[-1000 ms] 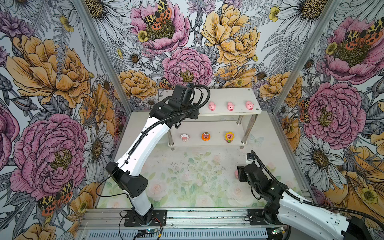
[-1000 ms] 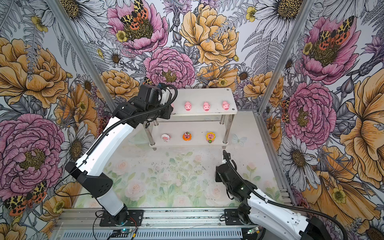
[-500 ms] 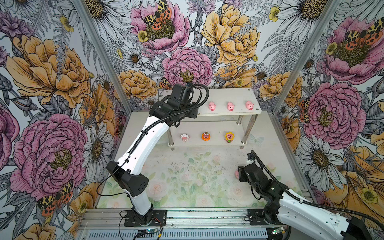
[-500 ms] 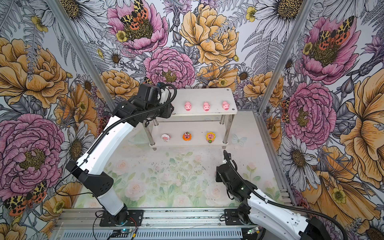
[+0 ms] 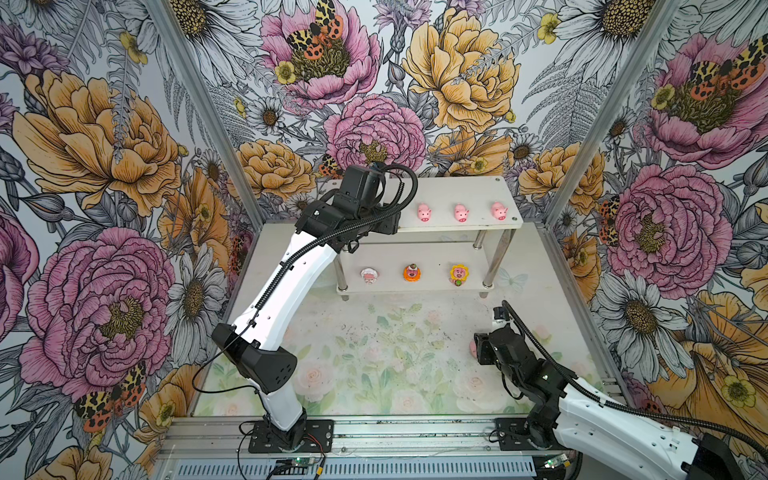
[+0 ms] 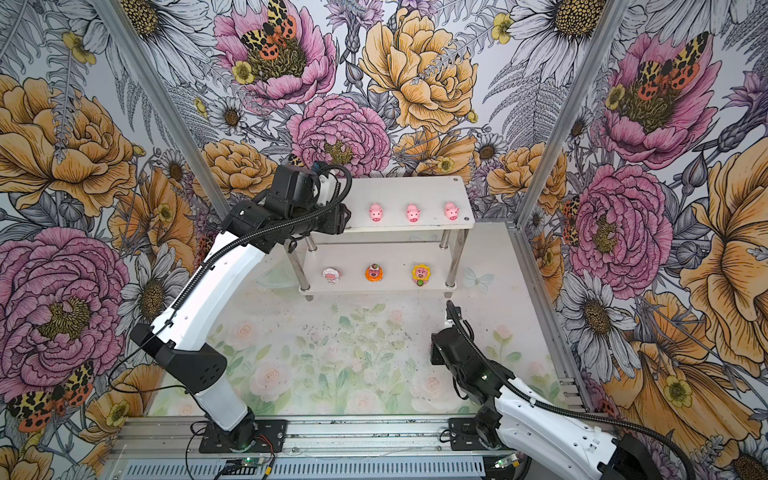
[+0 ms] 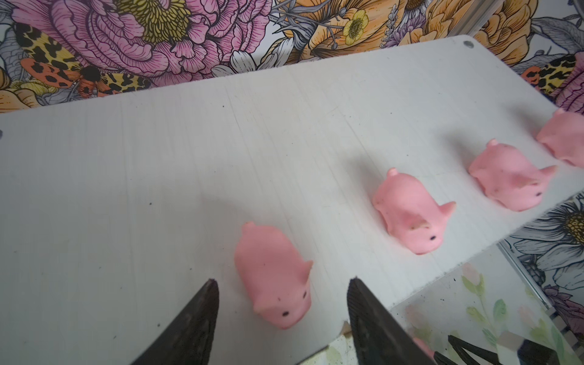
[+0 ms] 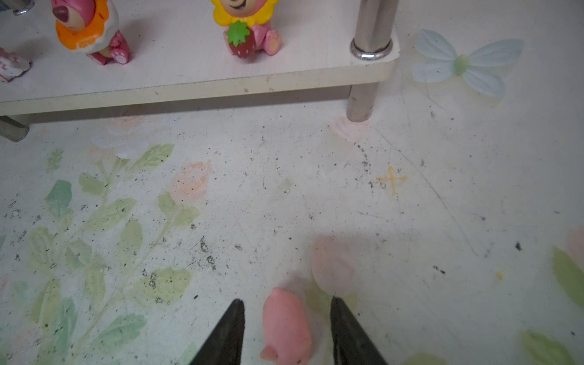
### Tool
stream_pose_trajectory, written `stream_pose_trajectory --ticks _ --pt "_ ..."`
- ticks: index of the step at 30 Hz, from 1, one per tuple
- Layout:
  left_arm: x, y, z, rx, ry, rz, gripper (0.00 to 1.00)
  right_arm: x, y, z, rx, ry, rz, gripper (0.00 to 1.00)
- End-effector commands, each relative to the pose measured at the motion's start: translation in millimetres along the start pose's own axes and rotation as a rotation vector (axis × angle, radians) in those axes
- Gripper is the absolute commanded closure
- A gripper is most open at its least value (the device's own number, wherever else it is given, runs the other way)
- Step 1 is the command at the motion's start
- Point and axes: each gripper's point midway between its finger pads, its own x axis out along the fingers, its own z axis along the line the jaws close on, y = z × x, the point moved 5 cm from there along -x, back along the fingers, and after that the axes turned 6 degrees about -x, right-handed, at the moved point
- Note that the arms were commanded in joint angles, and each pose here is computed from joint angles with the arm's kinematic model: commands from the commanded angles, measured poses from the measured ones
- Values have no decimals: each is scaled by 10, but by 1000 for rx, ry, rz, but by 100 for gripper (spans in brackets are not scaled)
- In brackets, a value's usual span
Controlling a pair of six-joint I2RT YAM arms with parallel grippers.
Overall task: Place and organize the plastic toys onto the shelf
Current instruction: 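Carry the pink pig onto the top shelf beside the other pigs and release, then lower the left gripper back to the table and grasp another pink pig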
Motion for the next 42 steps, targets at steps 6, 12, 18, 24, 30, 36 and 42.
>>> stream_pose_trajectory --ticks 6,12,18,24,30,36,42 --pt "131 -39 0 17 6 8 32 -13 -39 8 30 -14 -13 54" --pt "210 -48 -12 25 10 15 46 0 -19 8 28 -12 -3 54" --pt "231 -46 1 25 23 23 59 1 -21 6 29 -11 -3 54" --pt "170 -48 11 23 26 17 61 1 -18 7 31 -13 -1 54" --pt "104 -69 29 24 12 4 43 -3 -28 16 31 -18 -2 54" --pt "-192 -197 0 24 2 -71 39 -42 -5 -70 75 54 45 47" --pt "-781 -267 45 57 -109 -204 39 -79 39 -83 75 93 149 35"
